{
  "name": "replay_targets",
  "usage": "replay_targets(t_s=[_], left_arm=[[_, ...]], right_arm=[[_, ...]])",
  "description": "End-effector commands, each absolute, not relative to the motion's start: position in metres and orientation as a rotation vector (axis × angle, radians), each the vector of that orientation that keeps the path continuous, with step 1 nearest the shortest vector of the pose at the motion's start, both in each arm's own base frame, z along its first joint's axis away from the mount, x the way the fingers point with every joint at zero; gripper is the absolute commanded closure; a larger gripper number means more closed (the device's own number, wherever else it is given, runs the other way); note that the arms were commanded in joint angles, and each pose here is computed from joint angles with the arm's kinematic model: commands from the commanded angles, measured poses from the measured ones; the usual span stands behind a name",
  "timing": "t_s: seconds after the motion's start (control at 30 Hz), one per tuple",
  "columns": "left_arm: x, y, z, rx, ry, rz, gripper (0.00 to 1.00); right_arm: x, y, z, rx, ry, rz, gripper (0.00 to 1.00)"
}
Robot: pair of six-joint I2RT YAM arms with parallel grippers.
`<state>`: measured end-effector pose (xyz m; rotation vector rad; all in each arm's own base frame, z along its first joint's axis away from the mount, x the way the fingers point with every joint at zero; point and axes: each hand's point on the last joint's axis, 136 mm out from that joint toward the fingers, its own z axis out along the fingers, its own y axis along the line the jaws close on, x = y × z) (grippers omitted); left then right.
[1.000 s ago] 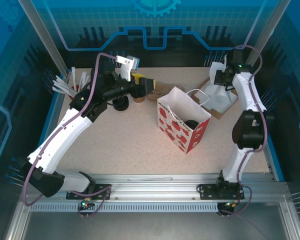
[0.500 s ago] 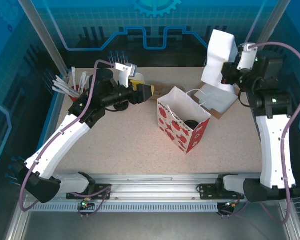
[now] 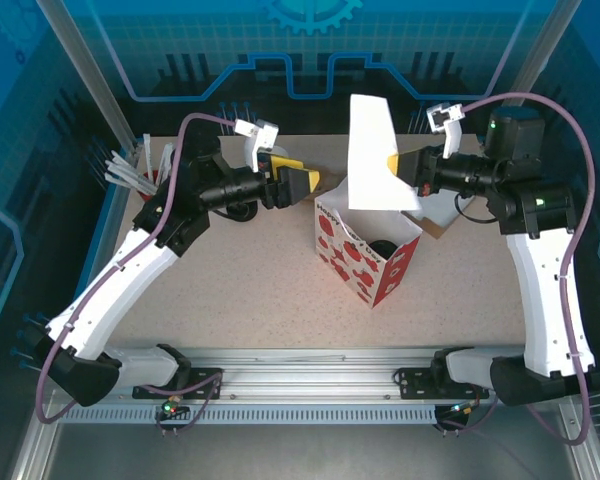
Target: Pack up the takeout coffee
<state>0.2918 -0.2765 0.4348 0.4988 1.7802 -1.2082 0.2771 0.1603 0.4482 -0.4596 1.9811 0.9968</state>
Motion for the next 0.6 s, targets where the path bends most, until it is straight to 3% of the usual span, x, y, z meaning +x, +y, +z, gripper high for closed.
replay_targets(t_s=[0.0, 0.57], left_arm=[[0.285, -0.269, 0.445, 0.493, 1.753, -1.179, 0.26], [0.294, -0.268, 0.431, 0.468, 1.797, -1.133, 0.26]], right_arm=[[0.261, 0.177, 0.432, -0.509, 2.032, 1.182, 0.98], [0.296, 0.183, 0.369, -0.381, 2.189, 1.328, 0.97]])
